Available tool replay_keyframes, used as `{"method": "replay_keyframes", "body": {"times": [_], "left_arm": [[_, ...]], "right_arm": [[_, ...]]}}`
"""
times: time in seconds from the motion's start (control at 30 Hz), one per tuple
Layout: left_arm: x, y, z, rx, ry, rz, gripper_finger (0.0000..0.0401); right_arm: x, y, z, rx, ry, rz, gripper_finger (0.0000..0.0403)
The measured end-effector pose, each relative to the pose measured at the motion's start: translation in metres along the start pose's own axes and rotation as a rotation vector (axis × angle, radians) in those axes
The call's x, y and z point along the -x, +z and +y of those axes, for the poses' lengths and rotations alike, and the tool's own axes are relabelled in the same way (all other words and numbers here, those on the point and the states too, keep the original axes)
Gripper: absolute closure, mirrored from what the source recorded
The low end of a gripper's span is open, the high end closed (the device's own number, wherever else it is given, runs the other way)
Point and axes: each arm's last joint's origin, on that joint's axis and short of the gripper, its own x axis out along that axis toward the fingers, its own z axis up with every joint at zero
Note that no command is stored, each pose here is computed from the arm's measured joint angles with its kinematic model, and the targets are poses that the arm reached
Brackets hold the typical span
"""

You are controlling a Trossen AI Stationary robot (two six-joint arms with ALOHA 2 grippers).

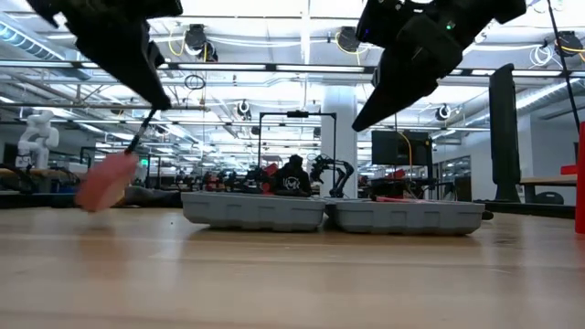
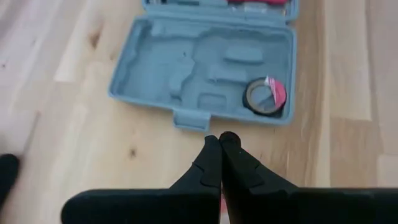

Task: Prefit tool cases
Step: Remove the red tape measure from the gray prefit tools case

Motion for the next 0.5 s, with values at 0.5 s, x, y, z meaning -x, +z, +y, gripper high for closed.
{"method": "replay_keyframes", "body": {"times": [0.5], "left_arm": [[-0.023,-0.007,-0.006,0.047,0.057,0.094,0.0303]], "right_arm": [[0.003,-0.008,0.005,-0.036,-0.002,0.066,0.036]]}}
